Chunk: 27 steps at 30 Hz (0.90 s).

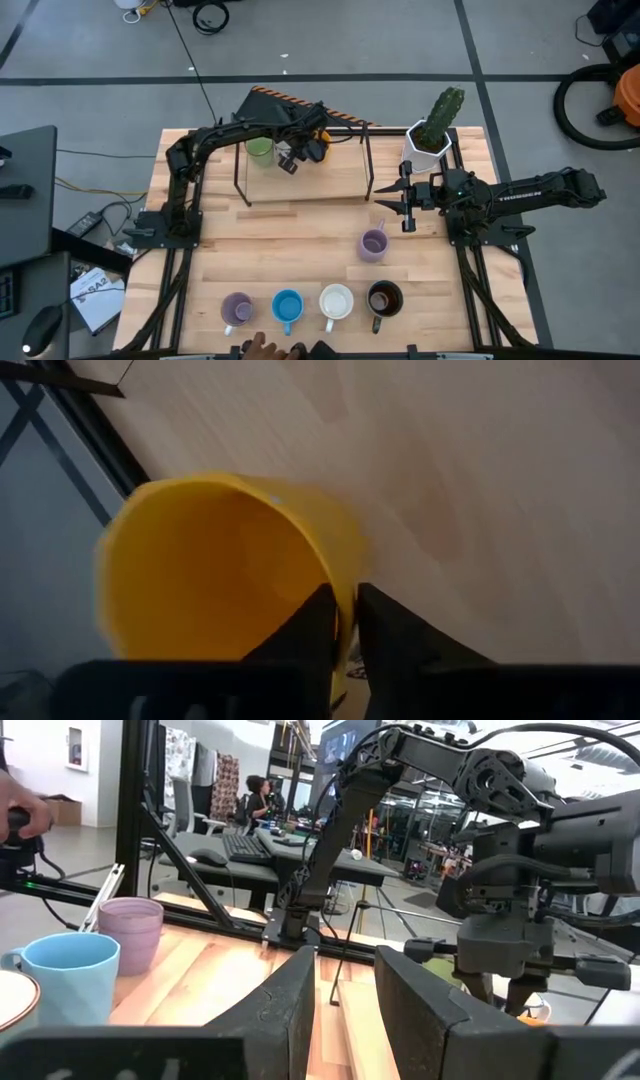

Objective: Place coffee mugs
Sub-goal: Put the yellow mug on the shelf

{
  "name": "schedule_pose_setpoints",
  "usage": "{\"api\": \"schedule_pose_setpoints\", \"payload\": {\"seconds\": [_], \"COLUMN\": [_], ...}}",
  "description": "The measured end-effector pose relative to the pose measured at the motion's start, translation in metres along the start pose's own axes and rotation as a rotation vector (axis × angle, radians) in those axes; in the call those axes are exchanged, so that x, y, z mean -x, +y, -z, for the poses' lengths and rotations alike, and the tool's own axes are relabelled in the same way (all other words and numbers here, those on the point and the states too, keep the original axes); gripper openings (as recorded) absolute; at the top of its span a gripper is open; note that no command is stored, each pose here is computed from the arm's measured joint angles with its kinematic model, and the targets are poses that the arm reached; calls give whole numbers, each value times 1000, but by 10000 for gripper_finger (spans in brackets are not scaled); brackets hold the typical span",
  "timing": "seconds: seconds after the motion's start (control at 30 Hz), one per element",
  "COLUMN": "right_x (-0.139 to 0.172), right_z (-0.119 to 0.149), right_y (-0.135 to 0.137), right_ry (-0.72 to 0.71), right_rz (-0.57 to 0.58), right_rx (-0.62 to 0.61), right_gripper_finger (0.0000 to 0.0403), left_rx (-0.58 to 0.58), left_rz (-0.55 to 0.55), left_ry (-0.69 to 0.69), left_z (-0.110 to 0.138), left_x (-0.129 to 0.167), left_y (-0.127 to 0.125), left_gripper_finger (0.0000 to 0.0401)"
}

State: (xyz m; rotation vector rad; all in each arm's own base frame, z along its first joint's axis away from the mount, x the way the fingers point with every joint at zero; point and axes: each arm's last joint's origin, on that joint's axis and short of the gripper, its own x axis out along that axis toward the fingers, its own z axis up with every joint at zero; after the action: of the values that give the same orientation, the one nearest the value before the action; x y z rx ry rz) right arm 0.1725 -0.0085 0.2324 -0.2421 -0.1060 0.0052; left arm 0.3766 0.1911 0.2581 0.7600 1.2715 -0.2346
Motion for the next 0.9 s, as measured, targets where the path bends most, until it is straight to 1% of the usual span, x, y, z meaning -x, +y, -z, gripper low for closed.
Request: {"api": "schedule_pose_setpoints", "payload": {"seconds": [0.23,0.4,0.57,0.63,0.8,0.9], "right_x": [0,0,0,0,0,0], "right_z": [0,0,0,0,0,0], "right_y": [0,0,0,0,0,0], "right_ry": [0,0,1,0,1,1], "right_rz": [0,0,0,0,0,0], "right_rx": [0,0,0,0,0,0], "right_gripper_finger": [114,114,114,114,114,114], "left_rx": [7,49,60,84,175,267], "left_rz": [-11,-26,-53,-60,-83,-125], "left_ry": [13,33,37,29,-10,-61], "left_z": [-1,-6,-14,-17,-24,-28], "left_x": [0,3,12,13,15,15], "left_y": [0,-2,-6,-7,-6,-1], "left_gripper_finger": [110,136,146,146,146,146]}}
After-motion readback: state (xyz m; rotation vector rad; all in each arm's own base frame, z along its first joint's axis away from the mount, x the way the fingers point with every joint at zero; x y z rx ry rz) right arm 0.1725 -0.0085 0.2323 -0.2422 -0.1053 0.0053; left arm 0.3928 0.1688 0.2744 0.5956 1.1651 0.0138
